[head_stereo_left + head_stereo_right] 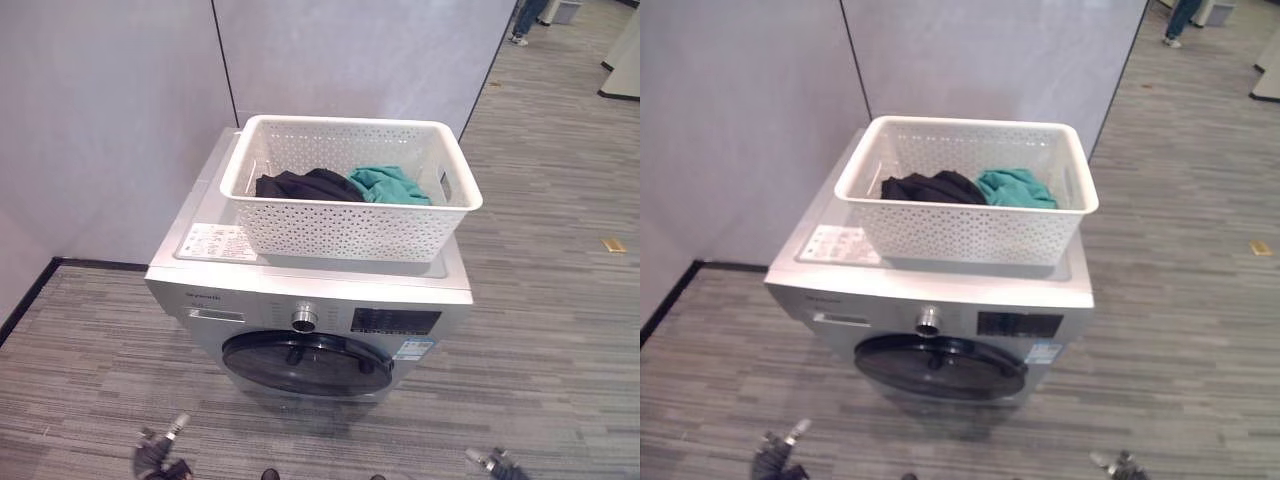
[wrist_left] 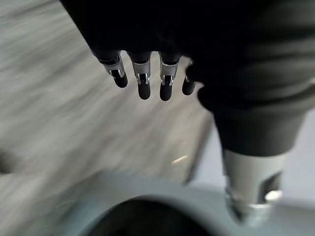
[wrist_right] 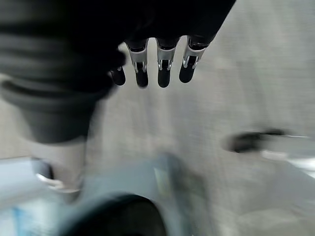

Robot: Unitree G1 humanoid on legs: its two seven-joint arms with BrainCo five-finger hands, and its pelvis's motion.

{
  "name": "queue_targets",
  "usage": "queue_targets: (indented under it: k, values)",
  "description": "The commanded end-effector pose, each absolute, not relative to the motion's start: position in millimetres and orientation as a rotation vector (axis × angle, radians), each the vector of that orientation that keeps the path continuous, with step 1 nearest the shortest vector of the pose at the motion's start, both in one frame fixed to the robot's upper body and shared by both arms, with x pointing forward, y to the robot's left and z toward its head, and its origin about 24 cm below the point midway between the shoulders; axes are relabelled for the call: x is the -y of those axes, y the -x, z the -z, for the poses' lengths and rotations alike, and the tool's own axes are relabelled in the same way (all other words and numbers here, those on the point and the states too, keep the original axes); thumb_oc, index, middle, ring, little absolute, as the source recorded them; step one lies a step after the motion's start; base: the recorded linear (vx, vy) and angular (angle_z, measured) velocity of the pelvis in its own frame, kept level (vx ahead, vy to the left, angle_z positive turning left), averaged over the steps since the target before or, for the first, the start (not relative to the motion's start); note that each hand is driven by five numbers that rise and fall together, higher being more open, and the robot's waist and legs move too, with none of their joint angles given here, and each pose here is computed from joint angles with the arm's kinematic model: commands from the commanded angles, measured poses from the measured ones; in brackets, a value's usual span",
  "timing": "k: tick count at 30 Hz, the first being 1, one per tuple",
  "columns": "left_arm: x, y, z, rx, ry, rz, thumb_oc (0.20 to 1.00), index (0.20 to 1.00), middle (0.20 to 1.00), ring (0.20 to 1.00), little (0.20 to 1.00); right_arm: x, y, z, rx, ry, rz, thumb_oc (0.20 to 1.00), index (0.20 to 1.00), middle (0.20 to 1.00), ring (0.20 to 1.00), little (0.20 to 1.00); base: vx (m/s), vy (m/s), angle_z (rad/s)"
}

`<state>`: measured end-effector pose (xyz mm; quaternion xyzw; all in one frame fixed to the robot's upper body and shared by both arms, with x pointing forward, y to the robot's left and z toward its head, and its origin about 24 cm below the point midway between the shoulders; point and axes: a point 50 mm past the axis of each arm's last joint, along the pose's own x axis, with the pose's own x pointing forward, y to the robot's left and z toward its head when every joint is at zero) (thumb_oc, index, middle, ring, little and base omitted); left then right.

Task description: Grab the laundry basket,head to the washer,open it,put in the laundry and shut it.

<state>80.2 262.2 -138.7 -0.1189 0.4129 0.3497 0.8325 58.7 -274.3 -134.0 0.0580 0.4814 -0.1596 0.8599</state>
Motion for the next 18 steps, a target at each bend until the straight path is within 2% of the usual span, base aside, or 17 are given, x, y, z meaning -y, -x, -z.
queue_targets:
  k: [1, 3, 5, 6, 7, 11, 18]
  values:
    - [-267, -100, 141, -0.891, 0.226, -0.713, 1.0, 1.0, 1.0, 1.0, 1.0, 282, -92, 128, -0.934, -0.063, 0.287, 1.0, 1.0, 1.0, 1.0, 1.0, 0.01, -0.031, 0.0]
    - [-246, -95, 153, -1.008, 0.156, -0.598, 1.0, 1.0, 1.0, 1.0, 1.0, 254, -95, 138, -0.978, -0.051, 0.172, 1.0, 1.0, 1.0, 1.0, 1.0, 0.01, -0.063, 0.0]
    - [-242, -94, 155, -1.026, 0.153, -0.588, 1.0, 1.0, 1.0, 1.0, 1.0, 247, -97, 139, -0.98, -0.053, 0.148, 1.0, 1.0, 1.0, 1.0, 1.0, 0.0, -0.053, 0.01]
    - [-234, -93, 159, -1.064, 0.138, -0.548, 1.0, 1.0, 1.0, 1.0, 1.0, 235, -113, 134, -0.925, -0.053, 0.097, 1.0, 1.0, 1.0, 1.0, 1.0, 0.0, -0.05, 0.01]
    - [-234, -93, 159, -1.064, 0.138, -0.548, 1.0, 1.0, 1.0, 1.0, 1.0, 235, -113, 134, -0.925, -0.053, 0.097, 1.0, 1.0, 1.0, 1.0, 1.0, -0.01, -0.047, 0.0]
    - [-229, -90, 161, -1.113, 0.054, -0.478, 1.0, 1.0, 1.0, 1.0, 1.0, 222, -154, 93, -0.67, 0.055, -0.05, 1.0, 1.0, 1.0, 1.0, 1.0, 0.0, -0.037, 0.0]
    - [-224, -107, 158, -1.076, -0.009, -0.415, 1.0, 1.0, 1.0, 1.0, 1.0, 222, -181, 67, -0.538, 0.188, -0.113, 1.0, 1.0, 1.0, 1.0, 1.0, -0.04, -0.075, 0.09]
